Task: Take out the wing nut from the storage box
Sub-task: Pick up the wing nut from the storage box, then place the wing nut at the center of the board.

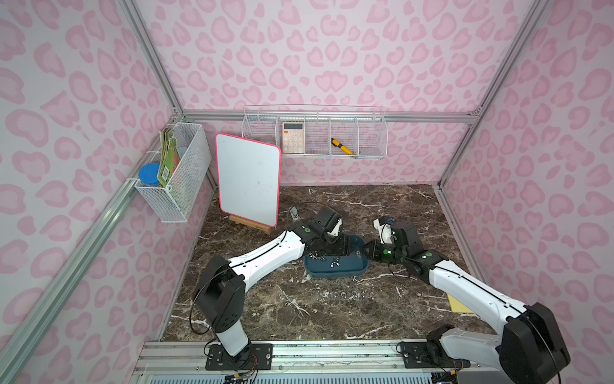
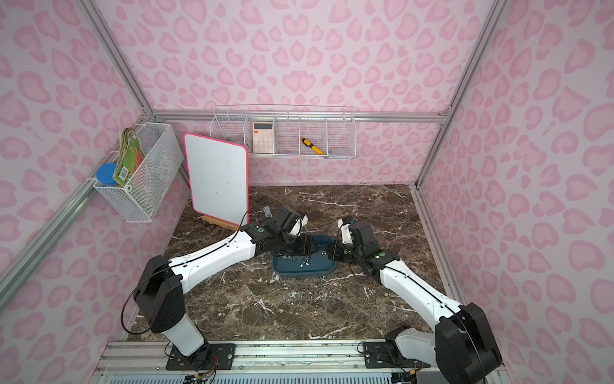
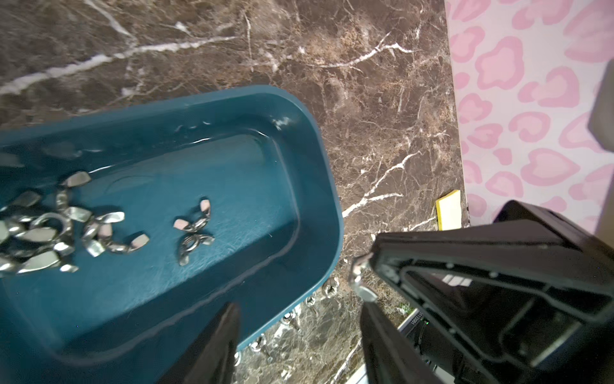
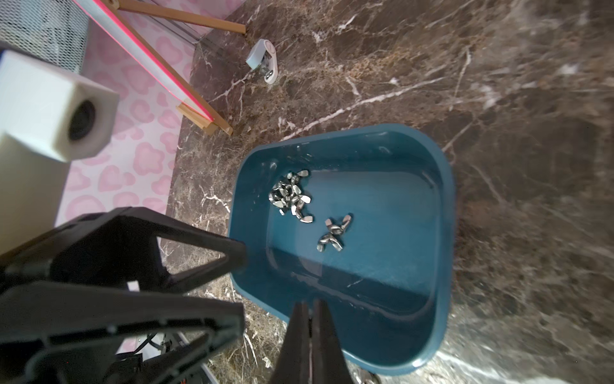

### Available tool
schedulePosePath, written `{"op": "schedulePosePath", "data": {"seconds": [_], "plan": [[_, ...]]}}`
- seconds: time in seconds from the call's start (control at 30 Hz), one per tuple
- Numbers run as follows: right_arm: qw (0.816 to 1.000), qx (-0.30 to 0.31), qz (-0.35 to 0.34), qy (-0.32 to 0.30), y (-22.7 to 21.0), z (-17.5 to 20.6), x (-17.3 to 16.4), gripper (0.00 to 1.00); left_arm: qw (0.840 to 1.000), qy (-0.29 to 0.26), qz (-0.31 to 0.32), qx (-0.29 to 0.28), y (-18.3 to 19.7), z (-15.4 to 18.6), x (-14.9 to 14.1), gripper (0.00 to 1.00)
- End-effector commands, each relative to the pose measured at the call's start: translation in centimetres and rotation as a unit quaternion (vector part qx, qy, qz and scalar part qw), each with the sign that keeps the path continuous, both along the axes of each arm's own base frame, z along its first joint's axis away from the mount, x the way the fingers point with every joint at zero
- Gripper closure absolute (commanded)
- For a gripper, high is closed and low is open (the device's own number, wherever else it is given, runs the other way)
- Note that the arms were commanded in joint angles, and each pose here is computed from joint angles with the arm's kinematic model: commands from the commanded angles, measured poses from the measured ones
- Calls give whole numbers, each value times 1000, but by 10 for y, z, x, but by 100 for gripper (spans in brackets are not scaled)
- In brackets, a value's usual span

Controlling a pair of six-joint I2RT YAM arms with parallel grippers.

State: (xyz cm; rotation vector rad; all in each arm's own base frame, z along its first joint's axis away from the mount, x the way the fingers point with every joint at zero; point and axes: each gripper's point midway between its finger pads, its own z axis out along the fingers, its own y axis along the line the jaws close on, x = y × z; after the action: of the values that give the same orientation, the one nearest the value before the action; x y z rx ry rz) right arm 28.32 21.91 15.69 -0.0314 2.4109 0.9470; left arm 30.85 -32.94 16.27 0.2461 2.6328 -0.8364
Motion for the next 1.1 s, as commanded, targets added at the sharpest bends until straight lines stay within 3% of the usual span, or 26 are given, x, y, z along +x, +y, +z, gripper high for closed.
{"op": "schedulePosePath", "data": {"seconds": [0.0, 0.13, 0.5, 0.73, 1.07], "plan": [[997, -75, -21, 27, -27, -23, -15, 100, 1000, -8, 26, 8, 16, 5, 4, 17], [990, -129, -39, 50, -51, -37, -34, 100, 998, -15, 58, 29, 39, 7, 7, 2], [966, -219, -52, 126, -76, -89, -89, 100, 987, -31, 144, 65, 75, 7, 15, 2], [961, -242, -37, 127, -66, -103, -87, 100, 983, -58, 164, 54, 84, 11, 18, 1], [957, -260, -29, 127, -59, -119, -75, 100, 983, -32, 168, 67, 91, 10, 8, 1]]}}
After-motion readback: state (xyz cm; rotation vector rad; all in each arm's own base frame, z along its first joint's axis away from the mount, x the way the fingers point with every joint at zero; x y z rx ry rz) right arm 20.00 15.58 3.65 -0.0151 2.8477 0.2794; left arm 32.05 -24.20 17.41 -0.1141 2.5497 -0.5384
